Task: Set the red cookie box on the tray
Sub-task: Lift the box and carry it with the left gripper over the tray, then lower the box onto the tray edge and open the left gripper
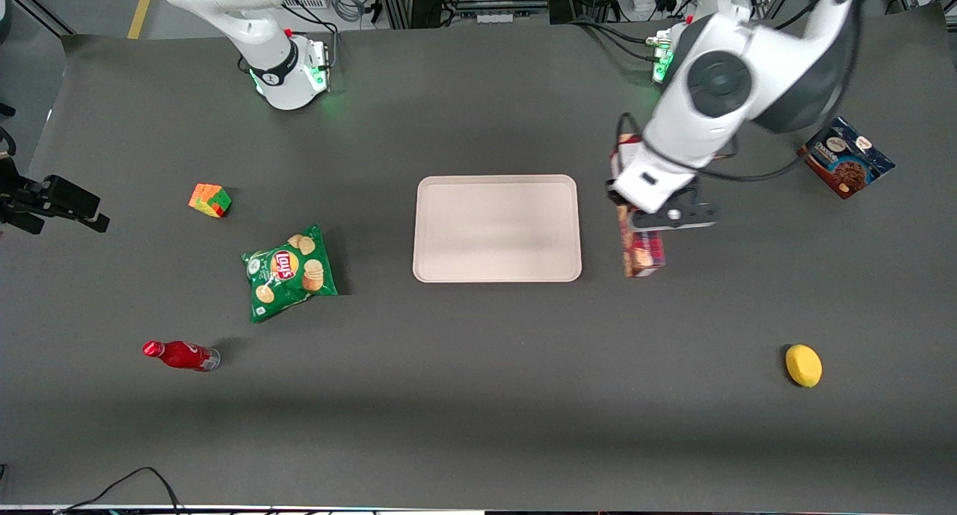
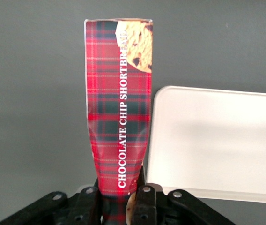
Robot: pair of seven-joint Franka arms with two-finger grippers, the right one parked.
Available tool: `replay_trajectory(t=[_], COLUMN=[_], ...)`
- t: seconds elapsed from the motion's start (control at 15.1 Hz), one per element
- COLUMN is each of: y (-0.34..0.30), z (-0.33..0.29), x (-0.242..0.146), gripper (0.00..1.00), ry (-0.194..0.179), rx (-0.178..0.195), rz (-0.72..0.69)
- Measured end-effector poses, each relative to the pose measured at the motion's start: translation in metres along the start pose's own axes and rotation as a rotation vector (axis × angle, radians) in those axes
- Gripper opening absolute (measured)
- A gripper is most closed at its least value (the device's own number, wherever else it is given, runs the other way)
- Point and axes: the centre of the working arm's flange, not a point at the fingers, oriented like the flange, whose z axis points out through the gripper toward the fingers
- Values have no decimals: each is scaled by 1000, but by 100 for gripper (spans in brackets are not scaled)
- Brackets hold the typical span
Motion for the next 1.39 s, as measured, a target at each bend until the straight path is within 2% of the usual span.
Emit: replay_trajectory(t=[0.2,0.53,0.79,1.39], y=[42,67,84,89], z=[61,148,168,199], x=[-8,-23,-41,-60], gripper=[26,26,26,26], ry=[-26,-36,1,25], rx=[-27,-49,-37,-37], rz=[8,53,45,71])
